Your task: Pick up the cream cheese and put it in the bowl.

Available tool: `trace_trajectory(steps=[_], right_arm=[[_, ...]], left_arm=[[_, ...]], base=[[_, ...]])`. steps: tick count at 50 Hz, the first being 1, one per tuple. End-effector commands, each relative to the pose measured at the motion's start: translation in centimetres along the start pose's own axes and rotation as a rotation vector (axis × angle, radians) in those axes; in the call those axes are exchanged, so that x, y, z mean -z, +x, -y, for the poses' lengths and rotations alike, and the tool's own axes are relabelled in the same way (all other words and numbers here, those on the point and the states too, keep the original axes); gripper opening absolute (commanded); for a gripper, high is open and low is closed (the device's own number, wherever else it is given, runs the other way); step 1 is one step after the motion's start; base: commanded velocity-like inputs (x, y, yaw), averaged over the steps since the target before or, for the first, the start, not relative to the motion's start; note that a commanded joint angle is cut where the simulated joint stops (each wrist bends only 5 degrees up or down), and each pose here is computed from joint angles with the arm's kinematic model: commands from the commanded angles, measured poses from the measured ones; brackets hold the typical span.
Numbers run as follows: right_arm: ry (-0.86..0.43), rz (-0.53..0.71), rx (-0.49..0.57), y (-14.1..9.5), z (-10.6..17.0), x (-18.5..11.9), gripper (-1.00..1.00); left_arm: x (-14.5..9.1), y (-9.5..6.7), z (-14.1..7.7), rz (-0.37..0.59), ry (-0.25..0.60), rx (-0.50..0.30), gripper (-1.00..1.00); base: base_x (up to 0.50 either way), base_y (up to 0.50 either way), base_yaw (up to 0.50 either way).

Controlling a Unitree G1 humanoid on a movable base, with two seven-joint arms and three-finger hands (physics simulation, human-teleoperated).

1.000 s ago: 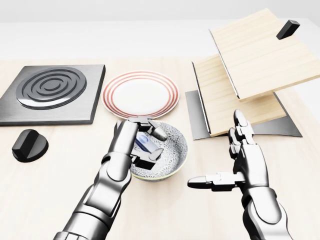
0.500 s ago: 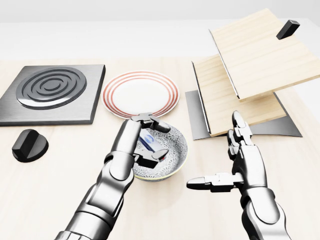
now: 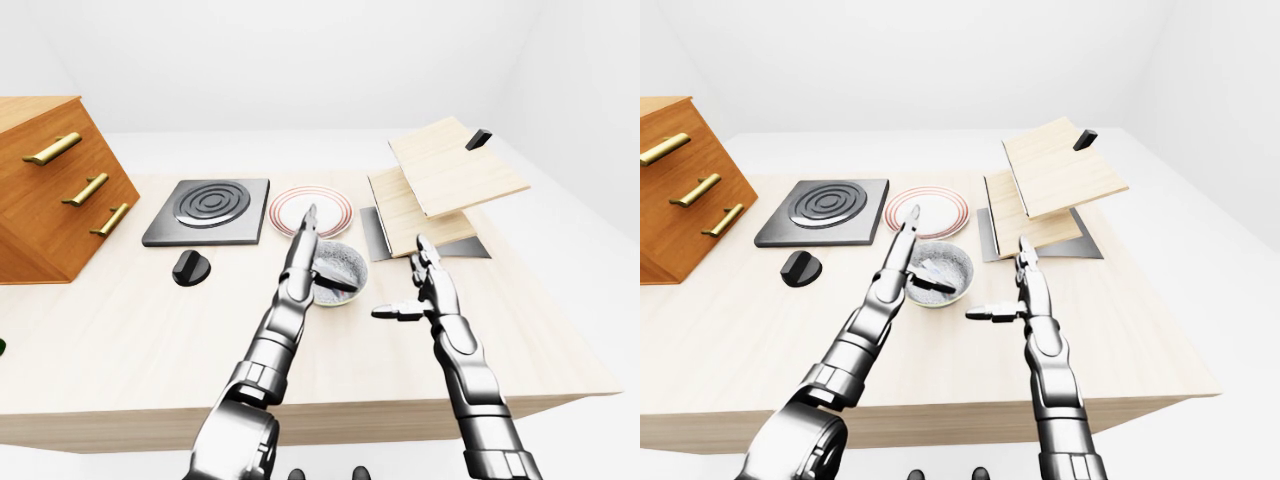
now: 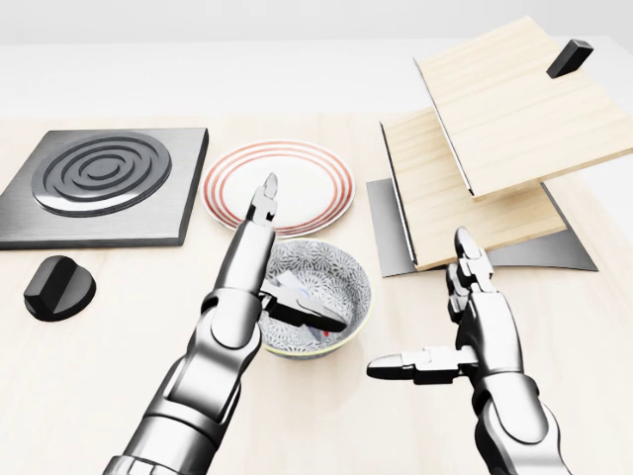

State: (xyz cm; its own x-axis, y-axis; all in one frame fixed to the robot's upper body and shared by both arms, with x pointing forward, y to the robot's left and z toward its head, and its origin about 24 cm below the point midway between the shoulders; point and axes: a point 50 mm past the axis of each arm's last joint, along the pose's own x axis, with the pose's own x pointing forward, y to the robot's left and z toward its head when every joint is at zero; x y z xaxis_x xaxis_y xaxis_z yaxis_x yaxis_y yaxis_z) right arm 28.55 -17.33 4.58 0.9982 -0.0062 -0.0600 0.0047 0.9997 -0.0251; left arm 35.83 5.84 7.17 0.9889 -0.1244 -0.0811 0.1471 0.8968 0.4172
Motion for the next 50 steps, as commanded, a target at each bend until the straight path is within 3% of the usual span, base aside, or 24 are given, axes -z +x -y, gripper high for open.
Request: trace_trajectory(steps=[1, 11, 15, 18, 23, 24, 27, 31, 35, 42, 50], right_arm=[[0.008, 0.001, -0.001, 0.1, -0.1, -0.1, 1.0], [-0.003, 0.101, -0.002, -0.7, -0.1, -2.2, 1.0], [-0.009, 0.201, -0.005, -1.3, -0.2, -4.5, 1.0], [-0.018, 0.286, -0.006, -1.9, -0.5, -6.3, 1.0], [-0.022, 0.35, -0.012, -2.5, -0.9, -7.7, 1.0], [-0.031, 0.378, -0.014, -2.9, -1.1, -8.3, 1.0], [-0.023, 0.421, -0.017, -3.5, -1.4, -9.1, 1.0], [0.017, 0.502, -0.014, -4.5, -1.5, -10.8, 1.0], [0.018, 0.622, -0.002, -6.2, -1.6, -13.1, 1.0], [0.017, 0.865, 0.007, -9.4, -1.3, -17.4, 1.0], [0.0, 0.991, -0.006, -11.2, -1.9, -19.3, 1.0]], left_arm=[[-3.3, -0.2, -1.9, 0.144, -0.057, -0.055, 1.0], [-5.0, -2.1, -3.7, 0.28, -0.041, -0.091, 1.0], [-5.0, -4.0, -5.6, 0.342, -0.012, -0.132, 1.0], [-5.6, -5.7, -7.7, 0.409, -0.068, -0.186, 1.0], [-6.6, -7.8, -9.8, 0.495, -0.085, -0.292, 1.0], [-7.1, -9.1, -10.1, 0.54, -0.087, -0.276, 1.0], [-7.1, -10.5, -10.6, 0.571, -0.118, -0.297, 1.0], [-6.7, -11.1, -10.5, 0.566, -0.112, -0.275, 1.0], [-7.5, -12.9, -10.9, 0.632, -0.119, -0.286, 1.0], [-9.5, -16.4, -11.4, 0.762, -0.064, -0.299, 1.0], [-10.7, -18.7, -11.7, 0.85, -0.028, -0.318, 1.0]], base=[[0.0, 0.0, 0.0], [0.0, 0.0, 0.0], [0.0, 0.0, 0.0], [0.0, 0.0, 0.0], [0.0, 0.0, 0.0], [0.0, 0.0, 0.0], [0.0, 0.0, 0.0], [0.0, 0.0, 0.0], [0.0, 0.0, 0.0], [0.0, 0.0, 0.0], [0.0, 0.0, 0.0]])
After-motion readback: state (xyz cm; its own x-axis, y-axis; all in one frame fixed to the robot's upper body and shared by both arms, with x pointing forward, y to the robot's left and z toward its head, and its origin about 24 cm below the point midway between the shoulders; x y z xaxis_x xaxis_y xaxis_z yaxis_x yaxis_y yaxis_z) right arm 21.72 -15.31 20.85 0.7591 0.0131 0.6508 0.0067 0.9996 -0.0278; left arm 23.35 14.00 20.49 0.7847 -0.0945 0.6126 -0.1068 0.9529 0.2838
